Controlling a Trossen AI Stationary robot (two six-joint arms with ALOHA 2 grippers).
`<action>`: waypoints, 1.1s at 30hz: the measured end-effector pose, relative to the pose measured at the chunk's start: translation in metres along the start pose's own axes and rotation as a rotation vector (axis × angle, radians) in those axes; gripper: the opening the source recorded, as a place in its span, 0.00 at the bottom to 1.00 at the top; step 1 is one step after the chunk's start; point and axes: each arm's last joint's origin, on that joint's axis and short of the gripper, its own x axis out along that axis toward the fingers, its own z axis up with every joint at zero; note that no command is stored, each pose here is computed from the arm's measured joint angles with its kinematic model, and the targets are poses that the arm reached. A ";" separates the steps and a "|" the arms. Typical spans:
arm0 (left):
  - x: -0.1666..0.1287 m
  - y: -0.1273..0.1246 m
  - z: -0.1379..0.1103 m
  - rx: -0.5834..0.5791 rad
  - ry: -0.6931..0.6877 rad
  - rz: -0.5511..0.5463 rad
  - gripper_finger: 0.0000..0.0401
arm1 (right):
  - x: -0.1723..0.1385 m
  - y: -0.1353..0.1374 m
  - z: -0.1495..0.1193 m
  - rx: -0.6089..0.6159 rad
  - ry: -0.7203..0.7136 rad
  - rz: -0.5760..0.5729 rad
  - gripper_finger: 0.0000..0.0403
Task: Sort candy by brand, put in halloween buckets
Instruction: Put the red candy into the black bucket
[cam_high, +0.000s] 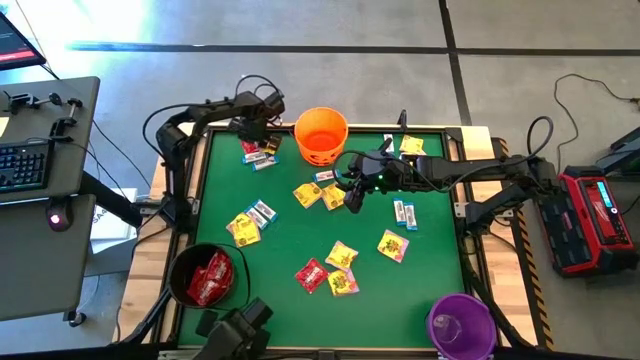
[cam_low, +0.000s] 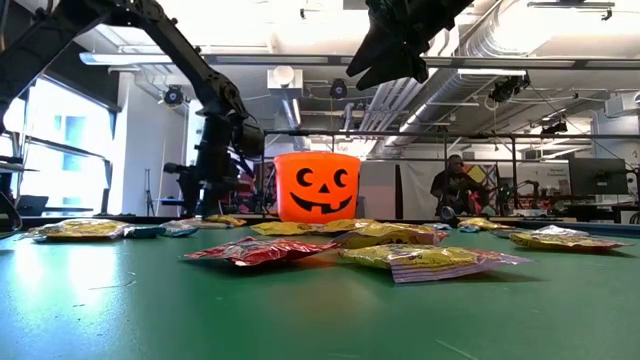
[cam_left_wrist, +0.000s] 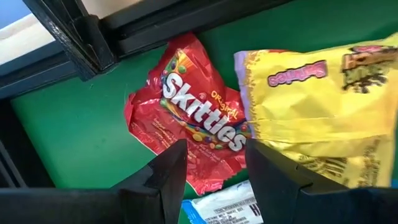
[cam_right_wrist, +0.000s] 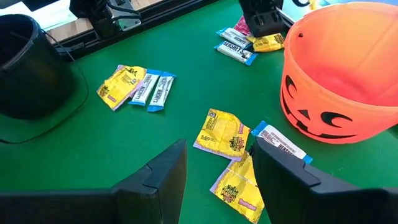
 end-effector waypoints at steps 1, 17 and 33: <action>0.001 0.000 0.000 -0.002 0.003 0.003 0.39 | 0.000 0.000 0.000 0.002 0.000 0.000 0.42; 0.005 0.002 0.003 0.074 -0.008 0.002 0.14 | 0.000 0.000 0.000 0.002 -0.004 -0.011 0.42; -0.001 -0.012 -0.002 0.235 -0.027 -0.006 0.00 | 0.000 0.000 0.000 -0.016 -0.004 -0.012 0.42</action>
